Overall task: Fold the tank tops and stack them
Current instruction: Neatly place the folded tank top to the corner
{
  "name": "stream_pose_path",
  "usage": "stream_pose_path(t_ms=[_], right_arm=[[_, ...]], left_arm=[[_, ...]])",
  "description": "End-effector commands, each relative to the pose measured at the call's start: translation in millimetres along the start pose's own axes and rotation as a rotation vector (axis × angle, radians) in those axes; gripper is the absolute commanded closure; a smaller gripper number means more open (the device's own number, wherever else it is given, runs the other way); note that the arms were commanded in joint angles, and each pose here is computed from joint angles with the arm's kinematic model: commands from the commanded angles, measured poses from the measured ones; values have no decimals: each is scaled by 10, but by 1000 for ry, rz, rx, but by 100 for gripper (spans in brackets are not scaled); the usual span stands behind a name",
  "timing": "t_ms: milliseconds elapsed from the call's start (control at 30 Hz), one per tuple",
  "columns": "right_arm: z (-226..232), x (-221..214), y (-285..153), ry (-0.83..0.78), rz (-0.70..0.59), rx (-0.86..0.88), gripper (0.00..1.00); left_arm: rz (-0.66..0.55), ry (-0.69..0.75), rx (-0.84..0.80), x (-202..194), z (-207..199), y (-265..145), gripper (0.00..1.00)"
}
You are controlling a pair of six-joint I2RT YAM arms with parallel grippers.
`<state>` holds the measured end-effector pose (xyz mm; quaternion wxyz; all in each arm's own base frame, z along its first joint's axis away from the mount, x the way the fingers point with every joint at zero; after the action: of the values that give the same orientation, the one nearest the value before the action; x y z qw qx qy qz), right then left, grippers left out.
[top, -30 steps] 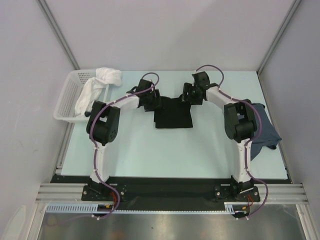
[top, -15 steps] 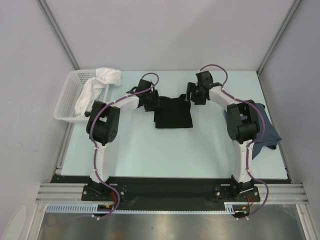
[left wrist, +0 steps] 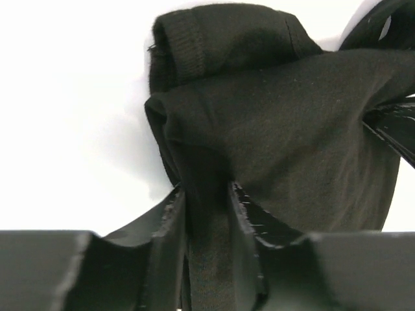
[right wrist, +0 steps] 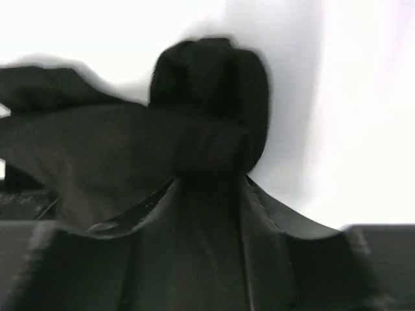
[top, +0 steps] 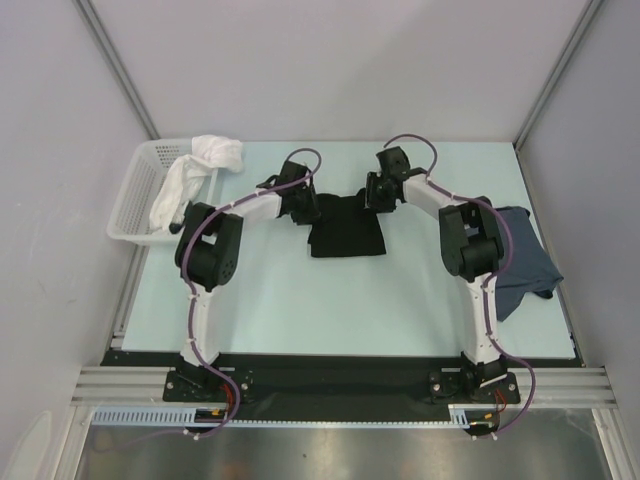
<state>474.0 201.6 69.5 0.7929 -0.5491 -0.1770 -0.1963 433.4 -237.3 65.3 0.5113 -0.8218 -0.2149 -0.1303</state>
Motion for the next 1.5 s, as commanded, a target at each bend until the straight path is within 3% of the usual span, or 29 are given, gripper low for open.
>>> stream_pose_path(t_ms=[0,33,100,133,333,567,967,1133,1467], right_arm=[[26,-280,164,-30,97,-54,60],[39,-285,165,-33,95,-59,71],[34,-267,156,-22,85,-59,83],[33,-260,150,-18,84,-58,100],[76,-98,-129,1,29,-13,100],[39,2,-833,72,-90,42,100],[-646,-80,-1928,211,-204,-87,100],[-887,-59,-2514,249,-309,-143,100],[-1281,-192,-3237,324,-395,-238,100]], left_arm=[[22,-14,20,-92,-34,44,68],[19,-12,20,-94,-46,47,74],[21,-11,20,-115,-63,66,85],[19,-9,19,-109,-84,66,100],[-3,15,-8,-93,-293,-6,100],[-80,37,-134,-274,-993,-304,100],[-128,22,-425,-809,-2374,-751,100],[-158,35,-529,-880,-2835,-908,100],[-111,65,-685,-1142,-3545,-1163,100]])
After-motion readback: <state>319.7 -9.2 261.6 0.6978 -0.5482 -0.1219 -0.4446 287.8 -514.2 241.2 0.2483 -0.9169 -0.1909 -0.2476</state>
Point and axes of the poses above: each gripper's point midway between its finger pads, its own y axis out along the fingers, its own z axis along the line the jaws close on, x = y × z, the point moved 5 cm from there along -y, back along the fingers
